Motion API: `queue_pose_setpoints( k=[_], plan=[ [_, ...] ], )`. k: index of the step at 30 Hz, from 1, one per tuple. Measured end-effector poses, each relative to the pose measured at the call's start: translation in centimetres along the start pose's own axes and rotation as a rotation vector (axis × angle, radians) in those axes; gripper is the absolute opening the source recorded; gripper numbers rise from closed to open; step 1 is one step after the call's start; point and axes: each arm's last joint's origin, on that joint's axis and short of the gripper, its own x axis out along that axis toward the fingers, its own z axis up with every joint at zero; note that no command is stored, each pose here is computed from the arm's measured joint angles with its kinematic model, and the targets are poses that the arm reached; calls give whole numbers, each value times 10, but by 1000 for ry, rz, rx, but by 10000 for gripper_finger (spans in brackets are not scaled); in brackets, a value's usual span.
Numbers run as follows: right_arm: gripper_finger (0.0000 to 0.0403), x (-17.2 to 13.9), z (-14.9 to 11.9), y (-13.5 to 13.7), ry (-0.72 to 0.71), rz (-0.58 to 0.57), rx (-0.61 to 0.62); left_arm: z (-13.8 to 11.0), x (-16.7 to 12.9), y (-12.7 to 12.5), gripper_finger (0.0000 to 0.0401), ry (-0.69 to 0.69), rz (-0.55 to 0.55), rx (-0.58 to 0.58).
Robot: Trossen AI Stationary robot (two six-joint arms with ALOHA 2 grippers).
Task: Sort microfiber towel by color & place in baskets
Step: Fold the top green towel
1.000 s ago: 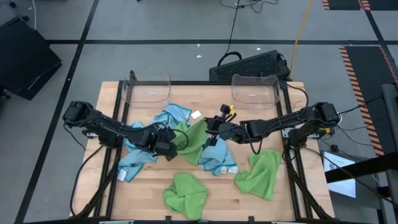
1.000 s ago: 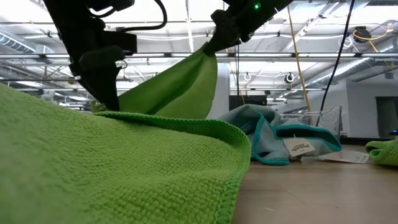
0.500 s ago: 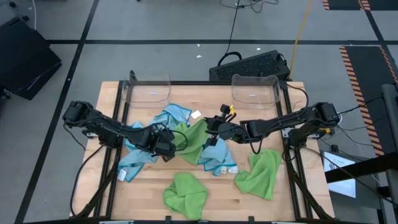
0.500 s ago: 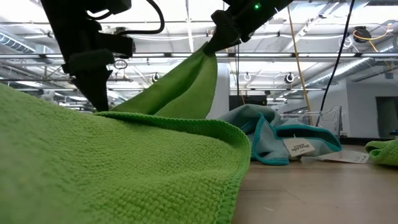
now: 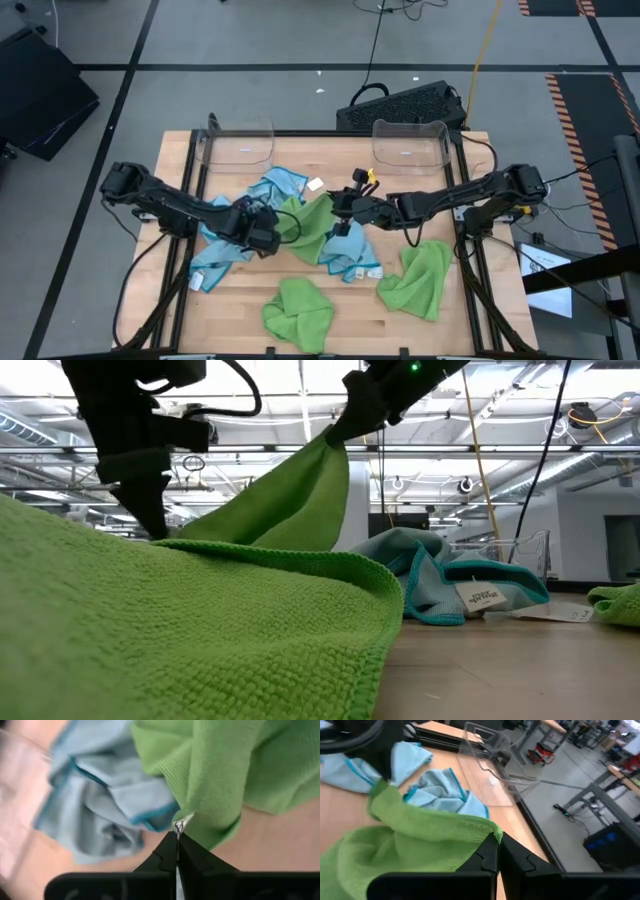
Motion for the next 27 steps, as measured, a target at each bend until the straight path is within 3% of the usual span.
queue_pose_setpoints(
  k=[3, 9, 17, 20, 27],
  plan=[
    [0, -6, 4, -5, -22, -2, 2, 2, -10, 8, 3, -55, 29, 19],
    [0, -14, 9, -12, -51, 18, 17, 3, -47, 33, 2, -222, -12, 57],
    [0, -17, 15, -25, -102, 10, -14, -5, -88, 56, 1, -436, -54, 277],
    [0, -15, 19, -33, -133, -19, -26, -4, -97, 64, 1, -518, 24, 278],
    [0, -12, 32, -71, -246, -151, -60, 13, -105, 87, 1, -638, 320, 267]
  ],
)
